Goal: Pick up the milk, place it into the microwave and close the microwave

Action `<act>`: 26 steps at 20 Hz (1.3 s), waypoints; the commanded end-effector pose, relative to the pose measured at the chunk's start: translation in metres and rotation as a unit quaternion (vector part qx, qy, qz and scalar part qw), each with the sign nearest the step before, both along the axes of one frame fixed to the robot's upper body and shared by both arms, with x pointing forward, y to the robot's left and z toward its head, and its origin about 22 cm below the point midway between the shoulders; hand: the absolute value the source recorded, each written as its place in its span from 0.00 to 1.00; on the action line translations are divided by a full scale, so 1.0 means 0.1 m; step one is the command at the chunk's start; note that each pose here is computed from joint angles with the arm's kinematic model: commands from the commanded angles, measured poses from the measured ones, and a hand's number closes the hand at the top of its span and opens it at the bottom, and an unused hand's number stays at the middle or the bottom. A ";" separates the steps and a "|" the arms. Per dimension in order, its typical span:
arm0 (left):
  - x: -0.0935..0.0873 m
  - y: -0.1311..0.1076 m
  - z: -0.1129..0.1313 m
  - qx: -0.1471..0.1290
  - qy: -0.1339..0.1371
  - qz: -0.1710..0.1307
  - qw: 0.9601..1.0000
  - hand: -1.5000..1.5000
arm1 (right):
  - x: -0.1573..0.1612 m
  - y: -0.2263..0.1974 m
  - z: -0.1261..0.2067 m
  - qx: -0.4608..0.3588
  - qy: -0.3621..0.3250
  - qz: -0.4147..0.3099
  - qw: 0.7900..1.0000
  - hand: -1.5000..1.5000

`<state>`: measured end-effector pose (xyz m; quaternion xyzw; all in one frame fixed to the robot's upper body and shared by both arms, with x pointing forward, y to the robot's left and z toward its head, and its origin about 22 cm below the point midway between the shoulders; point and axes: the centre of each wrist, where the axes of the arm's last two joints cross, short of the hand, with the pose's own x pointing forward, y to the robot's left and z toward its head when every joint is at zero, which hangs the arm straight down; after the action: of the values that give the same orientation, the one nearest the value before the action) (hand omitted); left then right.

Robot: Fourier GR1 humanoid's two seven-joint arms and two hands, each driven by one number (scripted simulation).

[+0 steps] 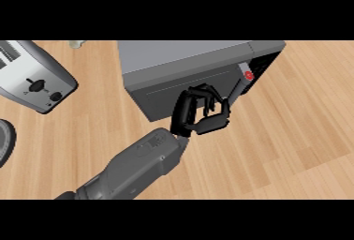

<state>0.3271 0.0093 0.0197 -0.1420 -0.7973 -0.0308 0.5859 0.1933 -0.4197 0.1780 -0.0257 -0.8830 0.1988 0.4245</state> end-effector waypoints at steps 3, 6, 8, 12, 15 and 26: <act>0.26 0.03 0.16 0.002 -0.007 0.023 1.000 1.00 | 0.04 -0.11 0.07 -0.003 0.003 0.001 1.000 0.00; 0.27 0.00 0.24 -0.007 -0.013 0.022 1.000 1.00 | 0.05 -0.18 0.02 0.012 0.008 0.000 1.000 0.00; 0.27 0.01 0.20 -0.004 -0.009 0.028 1.000 1.00 | 0.06 -0.22 0.00 0.031 0.009 0.000 0.999 0.00; 0.27 -0.01 0.20 -0.004 -0.015 0.022 1.000 1.00 | 0.10 -0.27 0.02 0.043 0.005 0.010 0.999 0.00; 0.27 -0.02 0.23 -0.008 -0.011 0.018 1.000 1.00 | 0.13 -0.30 0.05 0.047 0.004 0.016 0.999 0.00; 0.28 -0.04 0.24 -0.011 -0.019 0.018 1.000 1.00 | 0.19 -0.50 0.14 0.057 0.005 0.016 0.998 0.00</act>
<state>0.3270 0.0035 0.0201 -0.1537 -0.8035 -0.0273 0.5745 0.2103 -0.4633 0.1866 0.0133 -0.8893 0.1564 0.4295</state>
